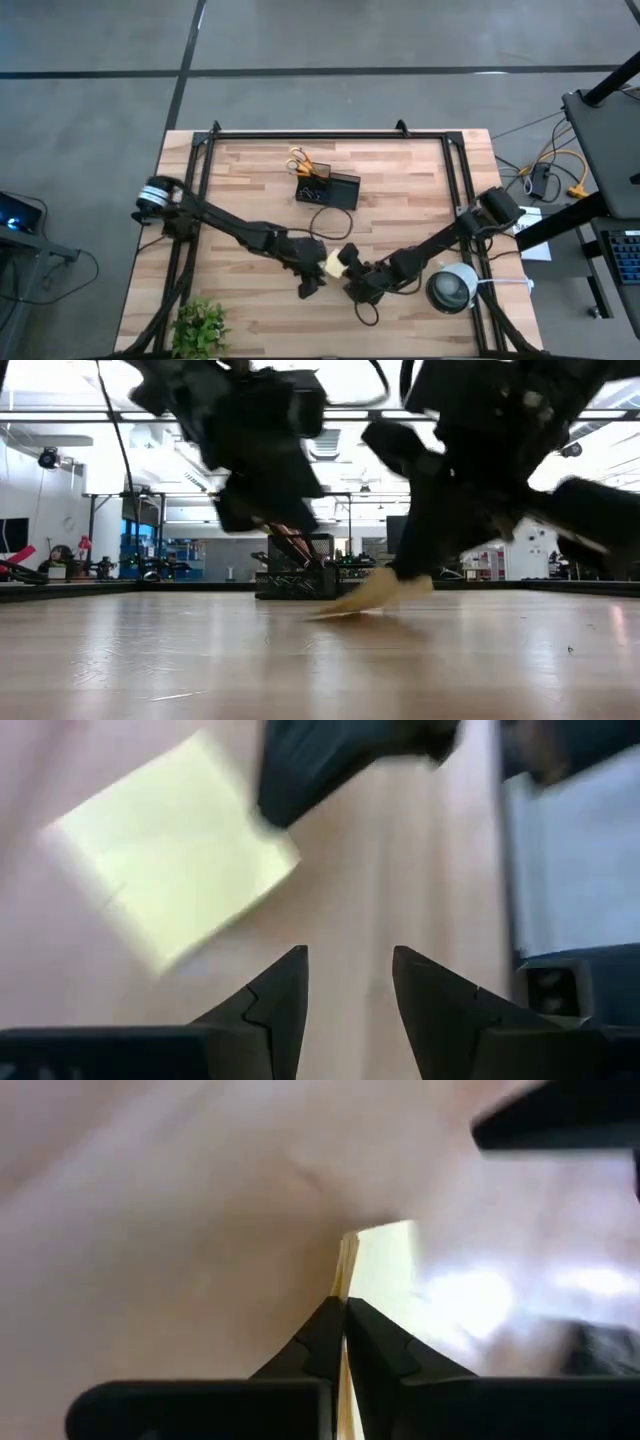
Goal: Pick and place office supplies into organizer
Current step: Put the yellow sticky notes into the black organizer bin
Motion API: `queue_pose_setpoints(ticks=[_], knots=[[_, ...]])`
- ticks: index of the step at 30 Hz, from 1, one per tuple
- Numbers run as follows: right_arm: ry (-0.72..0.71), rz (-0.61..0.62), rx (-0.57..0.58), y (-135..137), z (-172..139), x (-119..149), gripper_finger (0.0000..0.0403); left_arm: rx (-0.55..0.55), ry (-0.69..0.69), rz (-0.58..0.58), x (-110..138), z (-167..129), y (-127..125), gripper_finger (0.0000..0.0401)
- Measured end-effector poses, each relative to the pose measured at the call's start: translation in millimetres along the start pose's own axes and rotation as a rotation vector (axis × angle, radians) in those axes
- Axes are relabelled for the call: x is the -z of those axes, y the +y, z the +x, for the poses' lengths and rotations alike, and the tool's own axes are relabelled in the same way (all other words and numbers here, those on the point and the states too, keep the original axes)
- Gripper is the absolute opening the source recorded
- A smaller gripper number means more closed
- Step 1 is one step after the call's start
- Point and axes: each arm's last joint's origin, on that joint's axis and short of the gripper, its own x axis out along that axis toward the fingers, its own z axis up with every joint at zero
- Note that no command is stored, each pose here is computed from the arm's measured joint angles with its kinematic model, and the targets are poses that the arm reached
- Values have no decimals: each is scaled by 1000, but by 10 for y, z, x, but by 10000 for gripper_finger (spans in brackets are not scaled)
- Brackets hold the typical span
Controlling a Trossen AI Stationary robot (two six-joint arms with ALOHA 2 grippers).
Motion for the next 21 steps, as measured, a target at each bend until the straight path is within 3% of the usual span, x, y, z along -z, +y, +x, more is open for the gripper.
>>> queue_pose_setpoints(ticks=[6,10,15,17,21], knots=[[34,42,156,-181,-216,-24,8,-273,-61,51,17,-600,-105,132],[83,62,284,-347,-336,-49,8,-318,-168,46,-12,-940,-170,132],[225,162,428,-691,-403,39,8,-326,-271,17,-31,-1162,-213,132],[306,252,443,-861,-393,157,8,-324,-278,4,-33,-1178,-217,132],[410,598,415,-1316,-387,429,8,-326,-268,7,-12,-1139,-226,132]])
